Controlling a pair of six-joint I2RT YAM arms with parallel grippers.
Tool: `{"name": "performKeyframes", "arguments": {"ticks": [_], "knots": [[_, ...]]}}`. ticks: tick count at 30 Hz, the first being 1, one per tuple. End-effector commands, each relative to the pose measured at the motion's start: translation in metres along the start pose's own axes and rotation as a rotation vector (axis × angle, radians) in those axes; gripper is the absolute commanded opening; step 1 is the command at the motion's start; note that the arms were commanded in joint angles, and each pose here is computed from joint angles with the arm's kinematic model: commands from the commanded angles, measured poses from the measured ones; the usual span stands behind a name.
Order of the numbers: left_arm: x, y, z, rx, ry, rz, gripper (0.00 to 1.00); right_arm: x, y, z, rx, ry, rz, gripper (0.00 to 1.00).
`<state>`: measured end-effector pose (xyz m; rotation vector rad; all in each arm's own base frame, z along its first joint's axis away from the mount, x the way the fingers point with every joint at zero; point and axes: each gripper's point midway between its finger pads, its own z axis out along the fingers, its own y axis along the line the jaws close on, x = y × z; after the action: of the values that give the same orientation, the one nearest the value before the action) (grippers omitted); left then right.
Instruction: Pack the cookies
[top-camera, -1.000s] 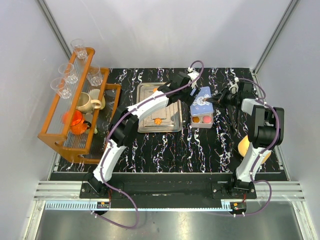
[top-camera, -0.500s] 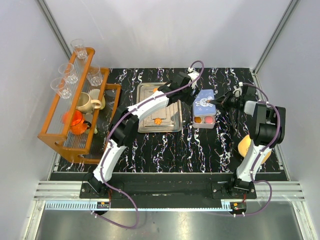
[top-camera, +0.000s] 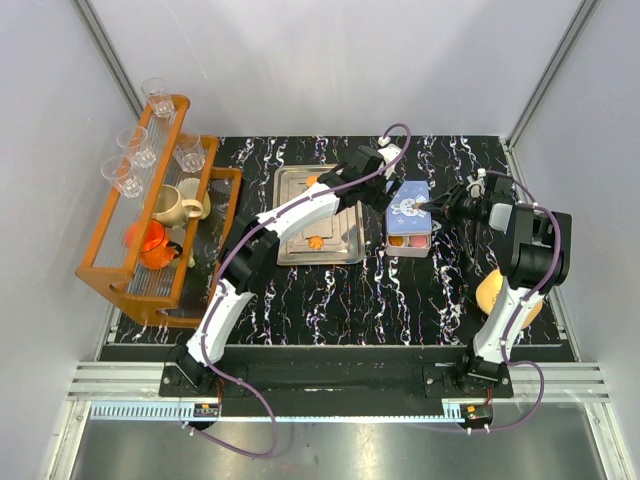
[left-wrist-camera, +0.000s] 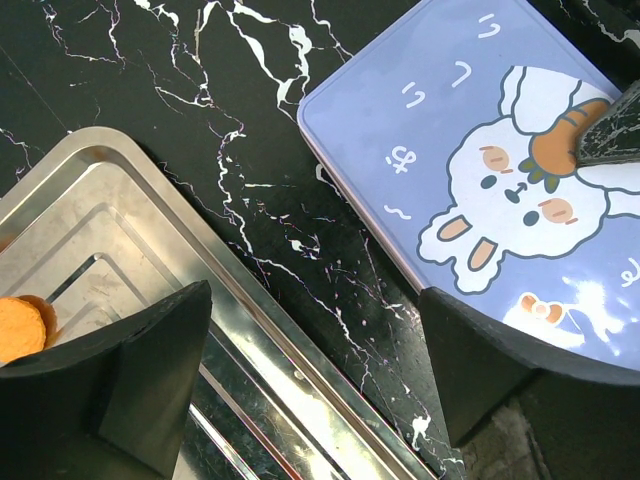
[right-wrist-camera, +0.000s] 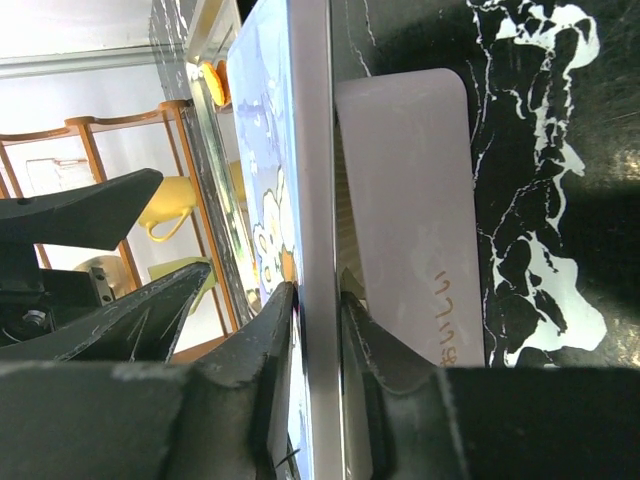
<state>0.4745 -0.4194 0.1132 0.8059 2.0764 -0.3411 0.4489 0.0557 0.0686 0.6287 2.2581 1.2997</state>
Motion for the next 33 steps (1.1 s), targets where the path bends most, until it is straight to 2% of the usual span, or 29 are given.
{"name": "performKeyframes", "arguments": {"ticks": [1, 33], "knots": [[-0.024, 0.001, -0.003, -0.010, -0.064, 0.003, 0.88, -0.001, -0.009, -0.001, 0.003, -0.002, 0.000, 0.29], [-0.021, 0.001, -0.009, -0.009, -0.062, 0.025, 0.88, -0.004, 0.004, -0.018, 0.026, -0.026, -0.068, 0.41]]}}
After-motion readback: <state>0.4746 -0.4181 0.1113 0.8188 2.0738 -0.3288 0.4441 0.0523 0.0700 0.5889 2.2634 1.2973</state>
